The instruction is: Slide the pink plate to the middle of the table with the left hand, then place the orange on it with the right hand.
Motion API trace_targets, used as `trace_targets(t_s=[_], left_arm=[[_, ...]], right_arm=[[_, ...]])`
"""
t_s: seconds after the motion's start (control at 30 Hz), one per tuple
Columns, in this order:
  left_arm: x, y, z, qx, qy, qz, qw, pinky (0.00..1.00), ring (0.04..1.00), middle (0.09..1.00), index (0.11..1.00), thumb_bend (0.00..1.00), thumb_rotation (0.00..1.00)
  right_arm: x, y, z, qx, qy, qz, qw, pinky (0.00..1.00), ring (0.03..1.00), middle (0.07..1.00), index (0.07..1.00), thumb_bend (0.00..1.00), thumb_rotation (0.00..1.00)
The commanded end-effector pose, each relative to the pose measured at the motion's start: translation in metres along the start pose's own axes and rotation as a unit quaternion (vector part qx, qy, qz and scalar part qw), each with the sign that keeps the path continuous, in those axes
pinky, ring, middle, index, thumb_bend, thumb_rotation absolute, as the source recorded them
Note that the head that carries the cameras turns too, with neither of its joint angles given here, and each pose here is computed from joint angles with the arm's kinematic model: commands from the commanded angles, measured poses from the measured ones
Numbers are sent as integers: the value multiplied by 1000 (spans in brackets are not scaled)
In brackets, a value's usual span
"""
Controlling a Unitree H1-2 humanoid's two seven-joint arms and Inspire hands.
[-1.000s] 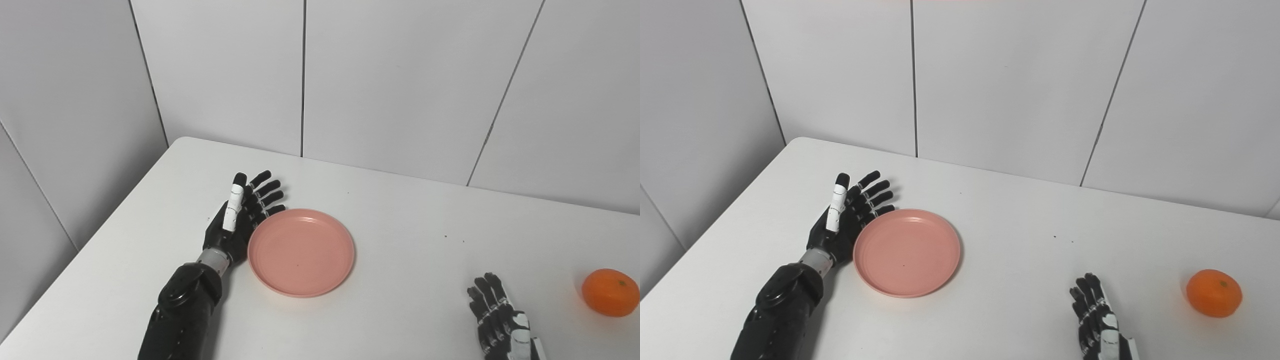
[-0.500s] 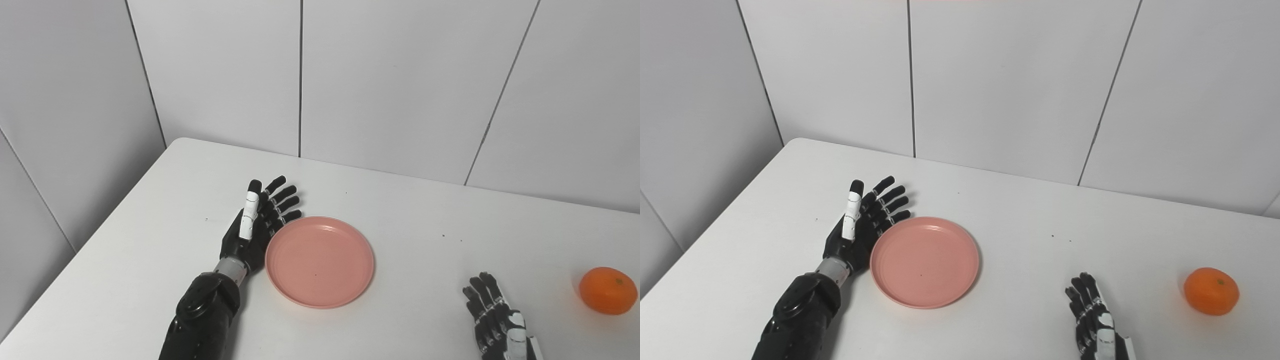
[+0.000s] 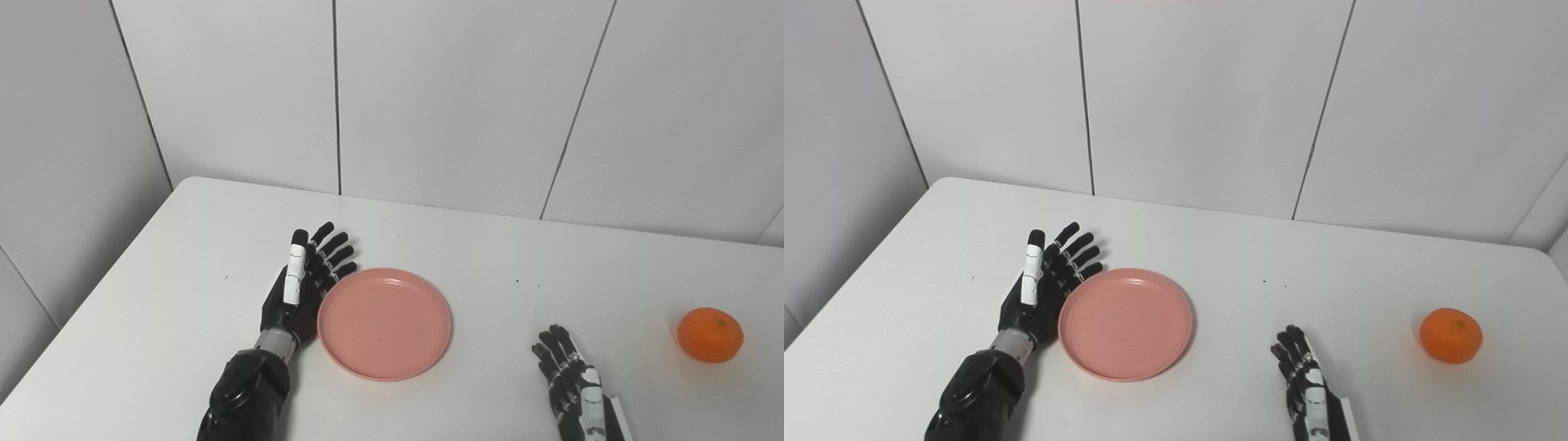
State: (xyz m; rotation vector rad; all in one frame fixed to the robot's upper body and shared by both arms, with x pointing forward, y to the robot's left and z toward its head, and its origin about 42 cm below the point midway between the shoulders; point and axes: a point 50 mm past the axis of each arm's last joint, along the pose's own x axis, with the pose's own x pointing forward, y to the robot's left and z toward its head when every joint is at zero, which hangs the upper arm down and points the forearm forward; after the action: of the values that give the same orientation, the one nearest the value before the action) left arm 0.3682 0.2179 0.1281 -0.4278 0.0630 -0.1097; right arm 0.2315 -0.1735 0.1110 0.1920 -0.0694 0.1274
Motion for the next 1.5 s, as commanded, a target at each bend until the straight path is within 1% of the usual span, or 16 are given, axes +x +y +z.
trace_targets(t_s=[0.0,0.1,0.17,0.3,0.43,0.5,0.57,0.67,0.83,0.97,1.2,1.33,1.47], left_arm=[[-18,14,-32,-17,73,43,996,812,871,883,898,914,855],[-21,15,-35,-30,74,49,996,860,886,888,910,903,839],[-23,15,-38,-35,76,52,995,874,890,885,912,901,831],[-25,10,-42,-38,78,52,995,884,903,894,924,896,833],[-28,5,-45,-35,76,49,995,897,912,902,939,872,858],[-28,2,-46,-34,78,48,995,918,916,908,935,878,861],[-29,0,-46,-33,80,49,995,975,934,928,942,887,875],[-29,-3,-47,-36,80,52,995,995,935,928,942,885,877],[-28,-6,-48,-41,80,55,994,1000,943,939,950,889,876],[-26,-11,-48,-48,80,56,994,1000,945,942,948,897,862],[-21,-20,-48,-52,82,46,994,1000,944,943,944,893,861],[-19,-21,-47,-49,83,39,995,1000,938,942,948,899,857],[-18,-20,-46,-49,83,42,994,1000,934,936,939,906,848]], right_arm=[[-8,16,-13,22,30,-15,999,983,903,899,896,823,1000],[-4,25,-14,22,28,-15,999,994,901,894,895,826,1000],[-2,29,-15,19,29,-14,999,999,906,896,896,830,1000],[0,35,-16,16,30,-17,999,1000,912,901,898,843,1000],[2,39,-15,16,27,-17,999,1000,901,891,890,853,1000],[3,41,-16,17,25,-16,999,990,899,887,890,853,1000],[4,44,-16,19,23,-15,999,958,894,885,888,847,1000],[5,48,-15,21,23,-16,999,940,890,881,886,840,1000],[7,53,-16,21,17,-14,1000,914,888,883,887,818,1000],[8,56,-16,24,14,-11,1000,918,894,893,899,808,1000],[10,61,-16,28,14,-10,999,923,899,901,905,801,1000],[12,66,-17,30,14,-9,999,951,906,898,900,807,1000],[14,70,-19,29,16,-9,999,970,903,897,896,810,1000]])
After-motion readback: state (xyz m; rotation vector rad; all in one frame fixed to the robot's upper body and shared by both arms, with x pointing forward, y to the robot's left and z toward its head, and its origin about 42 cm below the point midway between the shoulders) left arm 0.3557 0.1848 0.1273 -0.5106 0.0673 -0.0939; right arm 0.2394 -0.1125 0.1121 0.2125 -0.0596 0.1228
